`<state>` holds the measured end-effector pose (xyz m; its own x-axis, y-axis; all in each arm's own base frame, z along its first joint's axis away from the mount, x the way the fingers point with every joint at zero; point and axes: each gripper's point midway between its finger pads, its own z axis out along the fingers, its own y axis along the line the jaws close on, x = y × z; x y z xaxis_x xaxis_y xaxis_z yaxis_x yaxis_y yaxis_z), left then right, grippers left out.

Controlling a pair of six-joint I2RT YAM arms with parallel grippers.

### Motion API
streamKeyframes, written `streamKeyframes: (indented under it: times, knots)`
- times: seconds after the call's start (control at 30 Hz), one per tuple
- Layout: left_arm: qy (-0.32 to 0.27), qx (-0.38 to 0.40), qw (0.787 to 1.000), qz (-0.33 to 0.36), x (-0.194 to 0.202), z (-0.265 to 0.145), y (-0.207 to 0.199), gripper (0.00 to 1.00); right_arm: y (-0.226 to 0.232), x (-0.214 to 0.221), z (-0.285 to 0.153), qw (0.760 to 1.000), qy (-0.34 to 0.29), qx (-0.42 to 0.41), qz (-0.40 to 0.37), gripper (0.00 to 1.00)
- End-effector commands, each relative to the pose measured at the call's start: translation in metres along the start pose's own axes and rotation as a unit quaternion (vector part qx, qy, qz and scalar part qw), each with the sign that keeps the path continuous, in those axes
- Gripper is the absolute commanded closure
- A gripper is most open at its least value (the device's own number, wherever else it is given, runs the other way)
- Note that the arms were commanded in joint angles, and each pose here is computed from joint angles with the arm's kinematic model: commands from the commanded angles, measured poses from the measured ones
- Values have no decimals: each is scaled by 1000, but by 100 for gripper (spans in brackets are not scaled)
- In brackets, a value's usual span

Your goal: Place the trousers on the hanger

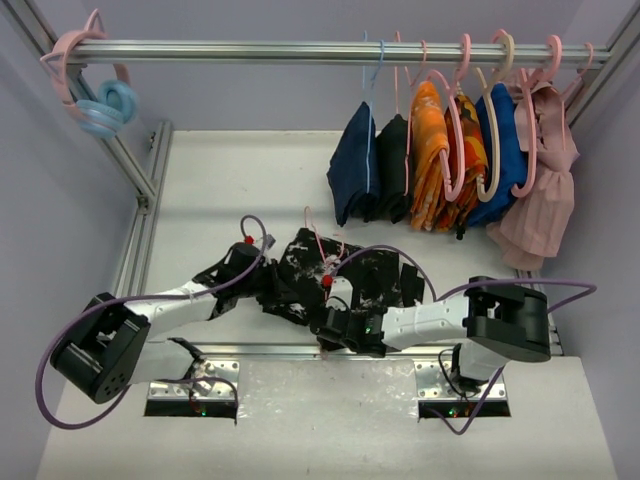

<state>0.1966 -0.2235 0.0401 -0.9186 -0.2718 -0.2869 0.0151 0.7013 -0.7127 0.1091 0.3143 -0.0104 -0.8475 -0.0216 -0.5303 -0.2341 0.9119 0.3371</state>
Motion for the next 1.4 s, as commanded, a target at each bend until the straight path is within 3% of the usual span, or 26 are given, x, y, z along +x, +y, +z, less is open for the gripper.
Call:
streamKeyframes:
  times: [0.0, 0.3, 0.43, 0.47, 0.53, 0.73, 0.77, 0.8, 0.83, 0.9, 1.03, 1.2, 1.37]
  knots:
    - [35, 201, 977, 67, 12, -2, -95, 100, 0, 1, -9, 1000, 4, 11, -10, 100]
    - [42, 247, 966, 70, 19, 25, -131, 100, -23, 8, -24, 1000, 2, -7, -20, 100]
    - [22, 221, 973, 58, 15, 30, -121, 100, -28, 15, -27, 999, 13, -18, -40, 100]
    - [-9, 169, 984, 49, 4, 30, -107, 100, -31, 17, -26, 999, 14, -14, -42, 100]
    - [-40, 117, 991, 39, -8, 24, -95, 96, -33, 16, -24, 999, 11, -8, -46, 100]
    - [-117, 23, 993, 19, -35, -17, -82, 65, -16, -3, -20, 999, -3, 16, -48, 100]
    - [-122, 0, 992, 15, -34, -27, -74, 57, -17, -4, -20, 998, -1, 28, -49, 100]
    - [-147, -12, 989, 10, -44, -33, -72, 55, -17, -3, -17, 998, 1, 38, -52, 100]
    - [-154, -17, 988, 9, -45, -37, -70, 54, -12, -7, -18, 998, -2, 37, -49, 100]
    - [-166, -2, 986, 9, -49, -45, -78, 40, 0, -12, -13, 997, -3, 50, -50, 100]
    - [-177, -21, 984, -14, -55, -46, -74, 28, 13, -10, -8, 998, 1, 47, -52, 100]
    - [-193, -18, 980, -49, -66, -41, -74, 22, 28, -13, -2, 997, 0, 38, -70, 100]
    - [-205, -56, 973, -87, -78, -38, -60, 30, 22, -11, 1, 995, -1, 48, -84, 100]
